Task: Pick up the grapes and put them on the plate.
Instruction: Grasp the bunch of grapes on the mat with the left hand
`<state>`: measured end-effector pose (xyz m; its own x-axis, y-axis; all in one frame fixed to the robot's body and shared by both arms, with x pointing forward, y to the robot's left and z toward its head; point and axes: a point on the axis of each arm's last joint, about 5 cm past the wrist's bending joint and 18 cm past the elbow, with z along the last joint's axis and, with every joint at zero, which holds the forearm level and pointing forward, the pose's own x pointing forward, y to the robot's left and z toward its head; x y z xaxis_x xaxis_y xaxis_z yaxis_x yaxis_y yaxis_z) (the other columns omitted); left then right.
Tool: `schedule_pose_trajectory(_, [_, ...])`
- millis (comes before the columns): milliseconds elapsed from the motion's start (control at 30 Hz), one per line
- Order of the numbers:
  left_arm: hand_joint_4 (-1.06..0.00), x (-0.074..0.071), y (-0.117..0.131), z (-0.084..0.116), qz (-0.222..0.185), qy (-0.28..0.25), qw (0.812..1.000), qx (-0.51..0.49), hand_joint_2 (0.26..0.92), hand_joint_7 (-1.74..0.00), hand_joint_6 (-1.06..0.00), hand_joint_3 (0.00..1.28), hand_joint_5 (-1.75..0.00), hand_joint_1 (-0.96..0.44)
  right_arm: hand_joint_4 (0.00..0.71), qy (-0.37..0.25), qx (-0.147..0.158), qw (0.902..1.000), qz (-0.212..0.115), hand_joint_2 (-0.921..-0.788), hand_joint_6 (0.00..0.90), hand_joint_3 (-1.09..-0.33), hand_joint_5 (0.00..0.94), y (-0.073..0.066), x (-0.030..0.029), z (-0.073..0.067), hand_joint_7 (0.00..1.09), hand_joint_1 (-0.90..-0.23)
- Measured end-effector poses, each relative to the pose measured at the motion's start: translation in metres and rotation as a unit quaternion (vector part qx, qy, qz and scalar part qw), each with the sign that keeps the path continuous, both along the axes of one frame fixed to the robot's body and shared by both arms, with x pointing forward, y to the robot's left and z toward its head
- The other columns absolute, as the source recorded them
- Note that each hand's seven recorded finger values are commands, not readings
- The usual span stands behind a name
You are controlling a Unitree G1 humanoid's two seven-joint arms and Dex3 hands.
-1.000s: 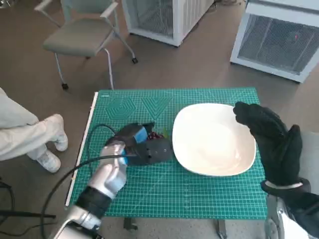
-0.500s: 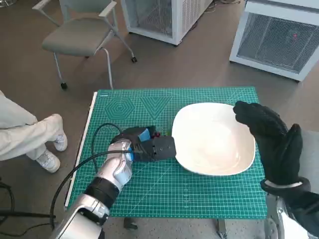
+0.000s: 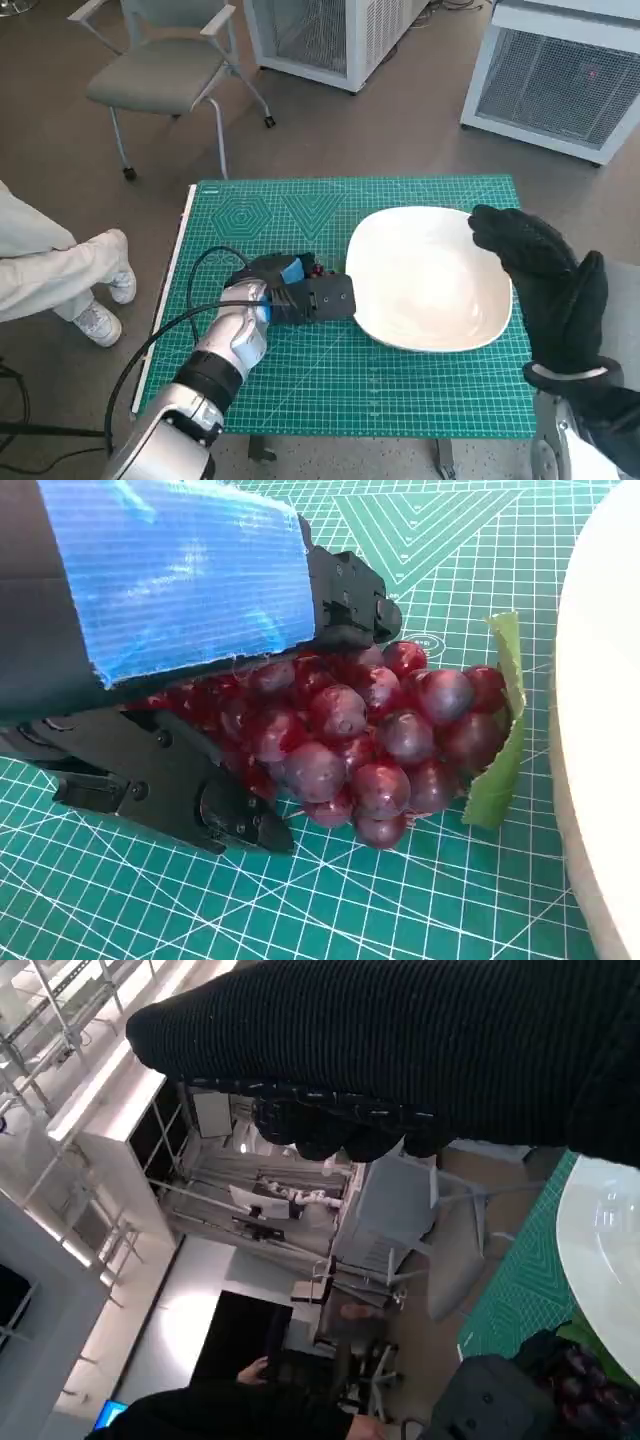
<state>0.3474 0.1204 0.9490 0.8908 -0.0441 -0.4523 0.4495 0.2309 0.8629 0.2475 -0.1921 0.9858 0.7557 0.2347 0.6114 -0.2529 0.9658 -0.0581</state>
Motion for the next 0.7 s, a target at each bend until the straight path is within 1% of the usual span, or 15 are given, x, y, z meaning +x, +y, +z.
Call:
schedule_pose_trajectory(133, [-0.09,0.0007,-0.0007,0.0003,-0.002,0.000,1.000,0.003,0.815,-0.01,-0.26,0.01,-0.01,0.00,0.339,0.000,0.000,1.0000,0.000,-0.921,0.138,-0.604,0.349,0.0000,0.0000,0.0000,0.90,-0.506])
schedule_pose_trajectory(233, [-0.12,0.0011,-0.0012,0.0005,-0.004,0.000,1.000,0.005,0.820,-0.01,-0.27,0.01,-0.01,0.03,0.338,0.000,0.000,1.0000,0.000,-0.921,0.138,-0.604,0.350,0.0000,0.0000,0.0000,0.90,-0.505])
schedule_pose_trajectory(267, [-0.13,0.0012,-0.0014,0.0006,-0.005,0.000,1.000,0.006,0.822,-0.02,-0.28,0.01,-0.02,0.05,0.338,0.000,0.000,1.0000,0.000,-0.921,0.138,-0.604,0.350,0.0000,0.0000,0.0000,0.90,-0.505])
schedule_pose_trajectory(333, [-0.19,0.0013,-0.0015,0.0005,-0.006,-0.001,1.000,0.006,0.826,-0.02,-0.30,0.01,-0.04,0.08,0.338,0.000,0.000,1.0000,0.000,-0.921,0.138,-0.604,0.351,0.0000,0.0000,0.0000,0.90,-0.505])
schedule_pose_trajectory(367, [-0.26,0.0014,-0.0016,0.0004,-0.006,-0.002,1.000,0.005,0.835,-0.03,-0.33,0.02,-0.15,0.11,0.338,0.000,0.000,1.0000,0.000,-0.921,0.138,-0.604,0.351,0.0000,0.0000,0.0000,0.90,-0.505])
schedule_pose_trajectory(433, [-0.44,0.0015,-0.0017,0.0000,-0.006,-0.006,1.000,0.005,0.865,-0.05,-0.40,0.03,-0.52,0.21,0.338,0.000,0.000,1.0000,0.000,-0.921,0.138,-0.604,0.351,0.0000,0.0000,0.0000,0.90,-0.504])
schedule_pose_trajectory(467, [-0.54,0.0016,-0.0019,-0.0002,-0.005,-0.009,1.000,0.005,0.882,-0.07,-0.44,0.03,-0.75,0.27,0.337,0.000,0.000,1.0000,0.000,-0.921,0.138,-0.605,0.352,0.0000,0.0000,0.0000,0.90,-0.504])
schedule_pose_trajectory(500, [-0.58,0.0015,-0.0021,-0.0006,-0.005,-0.014,1.000,0.006,0.887,-0.08,-0.47,0.05,-0.89,0.30,0.337,0.000,0.000,1.0000,0.000,-0.921,0.138,-0.605,0.352,0.0000,0.0000,0.0001,0.90,-0.504])
schedule_pose_trajectory(533, [-0.60,0.0014,-0.0024,-0.0011,-0.005,-0.020,1.000,0.006,0.868,-0.09,-0.50,0.12,-1.01,0.32,0.337,0.000,0.000,1.0000,0.000,-0.921,0.138,-0.605,0.352,0.0000,-0.0001,0.0001,0.90,-0.503])
schedule_pose_trajectory(567, [-0.58,0.0012,-0.0029,-0.0017,-0.005,-0.027,1.000,0.007,0.837,-0.10,-0.53,0.23,-1.15,0.34,0.337,0.000,0.000,1.0000,0.000,-0.921,0.137,-0.605,0.352,0.0000,-0.0001,0.0001,0.90,-0.503])
schedule_pose_trajectory(633, [-0.49,0.0007,-0.0038,-0.0029,-0.005,-0.043,0.999,0.011,0.758,-0.11,-0.57,0.51,-1.42,0.36,0.337,0.000,-0.001,1.0000,0.000,-0.921,0.137,-0.605,0.353,-0.0001,-0.0001,0.0001,0.91,-0.503])
schedule_pose_trajectory(667, [-0.44,0.0005,-0.0043,-0.0034,-0.005,-0.051,0.999,0.013,0.734,-0.11,-0.58,0.61,-1.53,0.37,0.337,0.000,-0.001,1.0000,0.000,-0.921,0.137,-0.605,0.353,-0.0001,-0.0001,0.0001,0.91,-0.503])
schedule_pose_trajectory(700, [-0.41,0.0003,-0.0048,-0.0037,-0.006,-0.058,0.998,0.014,0.719,-0.12,-0.59,0.68,-1.59,0.37,0.336,0.000,-0.001,1.0000,0.000,-0.921,0.137,-0.605,0.353,-0.0001,-0.0001,0.0002,0.91,-0.503])
